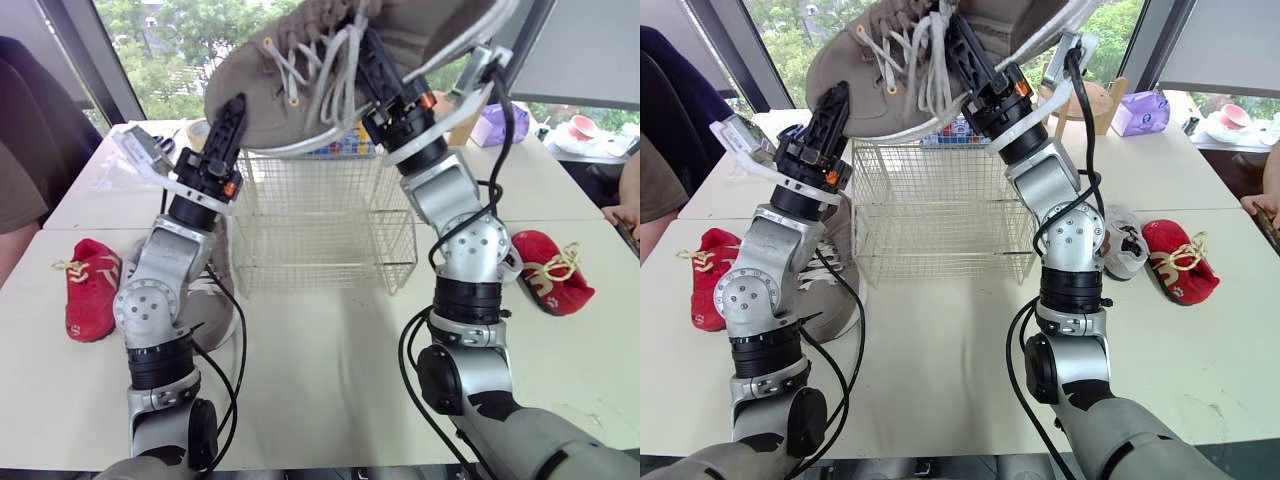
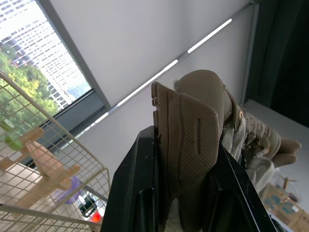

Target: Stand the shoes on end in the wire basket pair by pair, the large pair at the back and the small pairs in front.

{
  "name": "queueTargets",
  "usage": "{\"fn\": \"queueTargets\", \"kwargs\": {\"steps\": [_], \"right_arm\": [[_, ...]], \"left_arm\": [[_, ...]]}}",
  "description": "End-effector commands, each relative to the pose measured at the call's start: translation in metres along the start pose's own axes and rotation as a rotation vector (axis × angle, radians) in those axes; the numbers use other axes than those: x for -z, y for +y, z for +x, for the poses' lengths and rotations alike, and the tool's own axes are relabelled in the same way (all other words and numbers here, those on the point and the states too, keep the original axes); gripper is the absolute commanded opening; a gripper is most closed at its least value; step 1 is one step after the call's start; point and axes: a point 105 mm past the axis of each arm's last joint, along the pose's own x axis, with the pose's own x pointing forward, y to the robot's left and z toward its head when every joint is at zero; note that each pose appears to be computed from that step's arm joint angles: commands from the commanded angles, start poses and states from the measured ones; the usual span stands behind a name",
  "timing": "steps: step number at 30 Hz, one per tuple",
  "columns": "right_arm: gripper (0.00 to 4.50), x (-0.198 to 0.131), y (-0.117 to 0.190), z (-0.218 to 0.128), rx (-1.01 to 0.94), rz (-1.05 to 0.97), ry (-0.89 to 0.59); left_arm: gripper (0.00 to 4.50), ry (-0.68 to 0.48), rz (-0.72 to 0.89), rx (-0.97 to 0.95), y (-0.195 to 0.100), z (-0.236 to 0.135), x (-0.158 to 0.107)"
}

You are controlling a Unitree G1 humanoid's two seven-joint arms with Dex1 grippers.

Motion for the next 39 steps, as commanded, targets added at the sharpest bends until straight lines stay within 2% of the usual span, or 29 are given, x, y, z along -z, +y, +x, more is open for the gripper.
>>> {"fn": "queueTargets", "kwargs": {"steps": [1, 2, 5, 6, 9, 11, 14, 18, 20, 23, 32, 39], "right_arm": [[1.67, -0.013, 0.027, 0.006, -0.098, -0.058, -0.026], [1.67, -0.013, 0.028, 0.006, -0.098, -0.080, -0.017], [1.67, -0.028, 0.028, 0.007, -0.068, -0.173, -0.096], [1.67, -0.030, 0.029, 0.008, -0.089, -0.195, -0.070], [1.67, -0.040, 0.026, 0.013, -0.128, -0.260, 0.004], [1.67, -0.065, 0.027, 0.018, -0.184, -0.259, -0.035], [1.67, -0.110, 0.015, 0.029, -0.177, -0.451, -0.053], [1.67, -0.129, 0.010, 0.037, -0.235, -0.610, 0.031], [1.67, -0.125, 0.009, 0.039, -0.321, -0.674, 0.165], [1.67, -0.121, 0.001, 0.040, -0.365, -0.749, 0.292], [1.67, -0.075, -0.027, 0.030, -0.425, -0.889, 0.604], [1.67, -0.048, -0.049, 0.020, -0.380, -0.854, 0.717]], "left_arm": [[1.41, -0.023, 0.055, 0.004, -0.006, 0.001, -0.008], [1.66, -0.008, 0.083, -0.014, -0.004, -0.001, -0.007], [3.14, 0.066, 0.212, -0.091, 0.004, -0.007, -0.005], [3.55, 0.105, 0.262, -0.098, 0.003, -0.010, -0.002], [3.55, 0.198, 0.367, -0.100, -0.004, -0.019, 0.005], [3.55, 0.248, 0.433, -0.096, -0.012, -0.025, 0.008], [3.55, 0.338, 0.537, -0.084, -0.029, -0.036, 0.016], [3.55, 0.420, 0.625, -0.089, -0.040, -0.048, 0.021], [3.55, 0.483, 0.650, -0.094, -0.048, -0.060, 0.025], [3.55, 0.574, 0.645, -0.112, -0.055, -0.079, 0.032], [3.55, 0.526, 0.644, -0.212, -0.047, -0.094, 0.023], [3.55, 0.520, 0.645, -0.229, -0.041, -0.095, 0.024]]}}
